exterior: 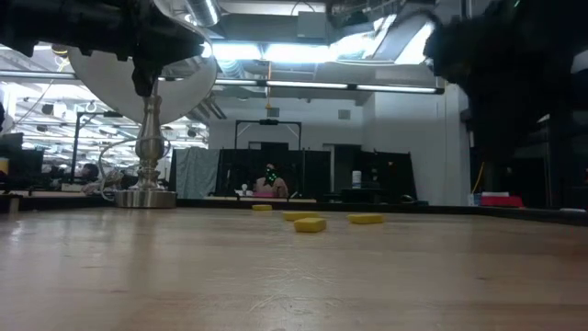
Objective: Pick & Place School Supplies
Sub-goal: Adjust the red basket
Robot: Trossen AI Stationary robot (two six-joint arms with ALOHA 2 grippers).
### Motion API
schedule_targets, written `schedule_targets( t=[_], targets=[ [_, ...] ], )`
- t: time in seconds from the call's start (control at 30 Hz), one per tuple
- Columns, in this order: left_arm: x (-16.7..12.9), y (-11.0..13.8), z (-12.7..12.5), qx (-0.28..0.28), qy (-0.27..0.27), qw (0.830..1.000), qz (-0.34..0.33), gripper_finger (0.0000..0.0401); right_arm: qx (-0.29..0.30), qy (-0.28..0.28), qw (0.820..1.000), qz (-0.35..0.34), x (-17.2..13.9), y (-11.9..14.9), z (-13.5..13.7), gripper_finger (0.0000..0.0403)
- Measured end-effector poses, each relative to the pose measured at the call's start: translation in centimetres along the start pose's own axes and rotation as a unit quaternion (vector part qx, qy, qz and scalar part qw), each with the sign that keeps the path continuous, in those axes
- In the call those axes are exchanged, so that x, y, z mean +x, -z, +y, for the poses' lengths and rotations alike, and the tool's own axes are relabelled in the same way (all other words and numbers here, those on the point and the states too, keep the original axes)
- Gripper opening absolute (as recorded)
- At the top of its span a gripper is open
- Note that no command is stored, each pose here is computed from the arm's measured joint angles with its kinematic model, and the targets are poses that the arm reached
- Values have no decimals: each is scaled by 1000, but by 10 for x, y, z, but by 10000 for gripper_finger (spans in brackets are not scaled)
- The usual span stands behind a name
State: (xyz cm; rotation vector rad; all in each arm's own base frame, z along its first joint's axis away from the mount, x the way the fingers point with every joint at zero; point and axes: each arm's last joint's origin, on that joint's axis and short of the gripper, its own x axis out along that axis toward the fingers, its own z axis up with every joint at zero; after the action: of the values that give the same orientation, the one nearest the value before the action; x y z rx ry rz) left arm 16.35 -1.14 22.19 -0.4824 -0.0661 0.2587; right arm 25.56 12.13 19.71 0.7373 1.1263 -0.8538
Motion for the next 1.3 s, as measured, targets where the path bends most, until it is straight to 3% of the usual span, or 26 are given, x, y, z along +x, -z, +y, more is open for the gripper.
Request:
schedule_targets(
  t=[0.27,0.57,0.87,1.3],
  targets=[
    [-1,-1,-3,-7,11,1000,-7,59,12,141,990,-1,1,-23,-29,70],
    [-1,-1,-3,-9,16,1000,-5,59,16,236,971,46,5,-30,-52,24],
    [-1,-3,-5,-12,27,999,-14,59,16,266,958,106,15,-18,-70,4],
    [-1,-6,-6,-19,39,999,-27,59,18,250,955,158,21,-2,-91,3]
  ],
)
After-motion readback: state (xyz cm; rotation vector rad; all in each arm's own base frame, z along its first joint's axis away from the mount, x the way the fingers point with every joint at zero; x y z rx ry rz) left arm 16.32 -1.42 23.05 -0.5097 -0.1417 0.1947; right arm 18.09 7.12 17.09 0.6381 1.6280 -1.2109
